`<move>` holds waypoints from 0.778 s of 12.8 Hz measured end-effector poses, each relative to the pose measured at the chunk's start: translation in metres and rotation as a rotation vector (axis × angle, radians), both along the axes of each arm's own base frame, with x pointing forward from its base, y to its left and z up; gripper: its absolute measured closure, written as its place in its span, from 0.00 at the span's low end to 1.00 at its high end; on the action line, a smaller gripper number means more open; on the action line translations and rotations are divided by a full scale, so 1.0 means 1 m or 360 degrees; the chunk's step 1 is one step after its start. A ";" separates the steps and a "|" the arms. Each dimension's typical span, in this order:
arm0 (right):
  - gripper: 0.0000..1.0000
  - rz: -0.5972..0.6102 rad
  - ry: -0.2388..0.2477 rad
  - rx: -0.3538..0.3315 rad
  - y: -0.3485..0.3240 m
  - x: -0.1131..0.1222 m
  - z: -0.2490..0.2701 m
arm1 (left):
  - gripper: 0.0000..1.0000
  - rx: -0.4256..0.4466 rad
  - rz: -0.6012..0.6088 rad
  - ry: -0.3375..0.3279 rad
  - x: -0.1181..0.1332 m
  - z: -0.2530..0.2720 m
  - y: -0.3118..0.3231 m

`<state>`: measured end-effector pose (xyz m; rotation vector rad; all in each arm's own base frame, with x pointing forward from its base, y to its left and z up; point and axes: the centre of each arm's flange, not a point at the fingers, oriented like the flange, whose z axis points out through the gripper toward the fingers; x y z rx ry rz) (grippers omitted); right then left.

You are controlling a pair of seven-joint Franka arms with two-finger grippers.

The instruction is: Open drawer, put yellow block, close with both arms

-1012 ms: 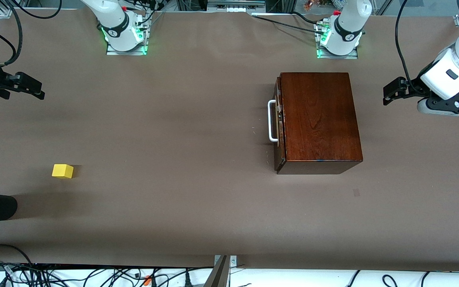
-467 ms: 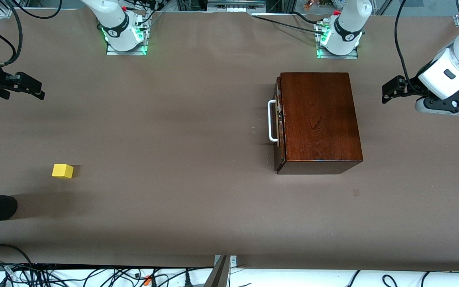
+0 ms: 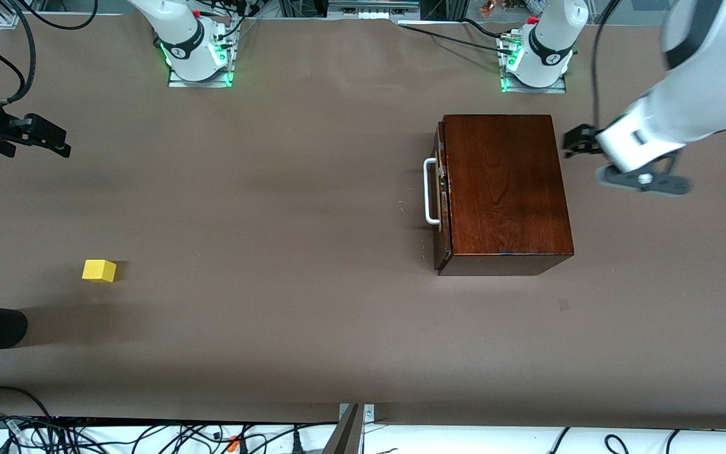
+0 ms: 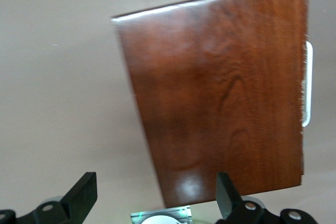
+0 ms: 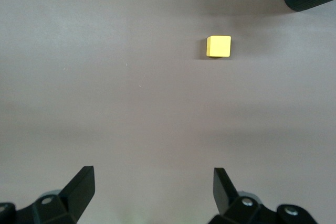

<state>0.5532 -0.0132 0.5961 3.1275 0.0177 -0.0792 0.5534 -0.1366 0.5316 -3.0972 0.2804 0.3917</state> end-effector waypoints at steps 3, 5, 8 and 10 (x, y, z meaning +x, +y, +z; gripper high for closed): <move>0.00 0.0001 0.0000 0.0000 0.000 0.000 0.000 | 0.00 0.0026 -0.0033 0.0075 -0.012 -0.031 -0.077; 0.00 0.0002 0.0000 0.0000 0.000 0.000 0.000 | 0.00 0.0004 -0.0114 0.0060 -0.020 -0.044 -0.125; 0.00 0.0002 0.0000 0.0000 0.000 0.000 0.000 | 0.00 -0.0017 -0.0164 0.0049 -0.028 -0.069 -0.190; 0.00 0.0002 0.0000 0.0000 0.000 0.000 0.000 | 0.00 -0.0009 -0.0145 0.0000 -0.030 -0.086 -0.221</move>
